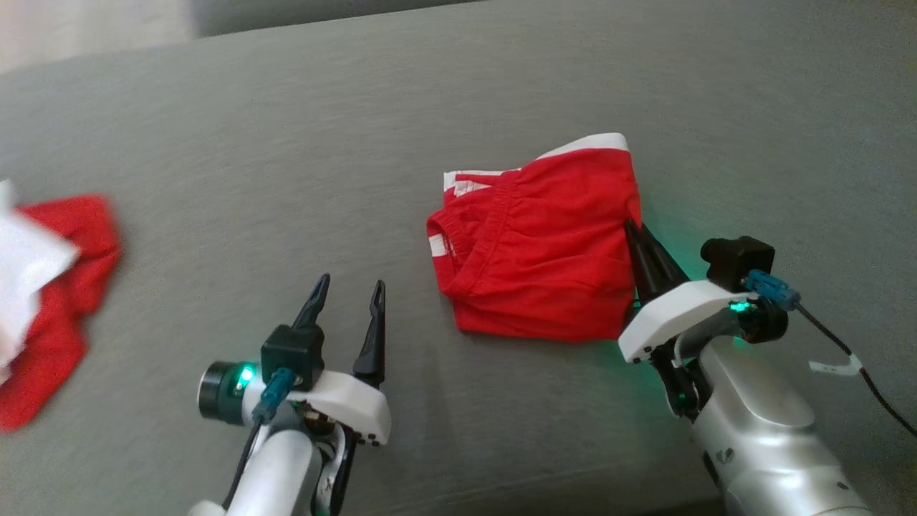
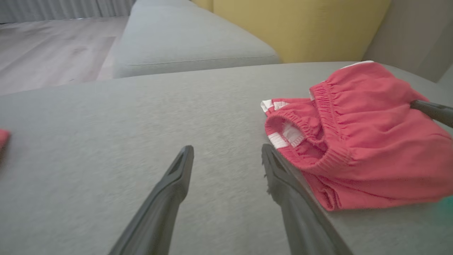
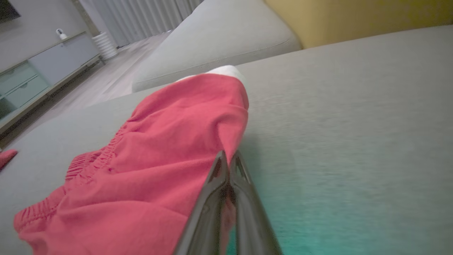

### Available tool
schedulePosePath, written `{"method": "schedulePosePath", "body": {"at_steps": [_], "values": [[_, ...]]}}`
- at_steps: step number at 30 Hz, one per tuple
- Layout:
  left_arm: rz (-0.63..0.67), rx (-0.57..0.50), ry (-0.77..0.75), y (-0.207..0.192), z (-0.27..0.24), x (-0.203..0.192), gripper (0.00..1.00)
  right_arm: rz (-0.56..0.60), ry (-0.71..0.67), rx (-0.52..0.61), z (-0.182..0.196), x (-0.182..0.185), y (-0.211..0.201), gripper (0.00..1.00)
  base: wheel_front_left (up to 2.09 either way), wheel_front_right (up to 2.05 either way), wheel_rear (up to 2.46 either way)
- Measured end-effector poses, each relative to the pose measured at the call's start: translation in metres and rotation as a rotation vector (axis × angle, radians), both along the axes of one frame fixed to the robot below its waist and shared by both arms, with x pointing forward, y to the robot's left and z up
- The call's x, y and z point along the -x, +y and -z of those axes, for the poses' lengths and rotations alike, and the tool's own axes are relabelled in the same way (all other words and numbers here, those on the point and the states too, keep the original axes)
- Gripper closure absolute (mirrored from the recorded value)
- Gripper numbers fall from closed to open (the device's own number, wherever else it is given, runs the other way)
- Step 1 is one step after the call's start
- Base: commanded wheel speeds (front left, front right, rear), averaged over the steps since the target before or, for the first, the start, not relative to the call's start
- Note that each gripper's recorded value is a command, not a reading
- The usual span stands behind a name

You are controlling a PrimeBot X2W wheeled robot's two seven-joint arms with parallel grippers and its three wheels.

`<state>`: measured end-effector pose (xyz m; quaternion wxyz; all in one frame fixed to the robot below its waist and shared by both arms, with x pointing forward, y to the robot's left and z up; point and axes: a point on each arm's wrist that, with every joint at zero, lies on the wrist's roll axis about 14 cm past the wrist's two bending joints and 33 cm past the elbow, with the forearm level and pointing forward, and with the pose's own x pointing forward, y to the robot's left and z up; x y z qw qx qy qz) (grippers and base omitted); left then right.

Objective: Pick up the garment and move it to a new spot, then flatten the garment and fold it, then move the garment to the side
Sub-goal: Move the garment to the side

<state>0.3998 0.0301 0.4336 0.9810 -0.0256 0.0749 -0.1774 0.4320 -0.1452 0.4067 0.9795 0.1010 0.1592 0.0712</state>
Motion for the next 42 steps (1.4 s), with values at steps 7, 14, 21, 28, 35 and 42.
{"method": "schedulePosePath", "body": {"at_steps": [7,14,21,28,35,42], "values": [[0.229,0.027,-0.007,-0.077,0.001,-0.001,0.00,0.184,-0.021,0.026,-0.012,0.033,-0.069,1.00,0.00,0.00,0.00],[0.425,0.060,-0.025,-0.143,-0.003,0.009,0.00,0.341,-0.017,0.053,-0.015,0.075,-0.120,1.00,0.00,0.00,0.00],[0.498,0.090,0.000,-0.164,0.005,0.014,0.00,0.380,0.009,0.134,-0.011,0.079,-0.143,1.00,0.00,0.00,0.00],[0.435,0.072,0.024,-0.138,0.016,0.007,0.00,0.349,-0.058,0.298,-0.046,0.028,-0.179,1.00,0.00,0.00,0.00],[0.344,0.042,0.045,-0.103,0.028,-0.002,0.00,0.364,-0.011,0.493,-0.062,-0.001,-0.238,1.00,0.00,0.00,0.00],[0.274,0.026,0.065,-0.078,0.037,-0.008,0.00,0.413,0.002,0.564,-0.075,-0.023,-0.270,1.00,0.00,0.00,0.00]]}}
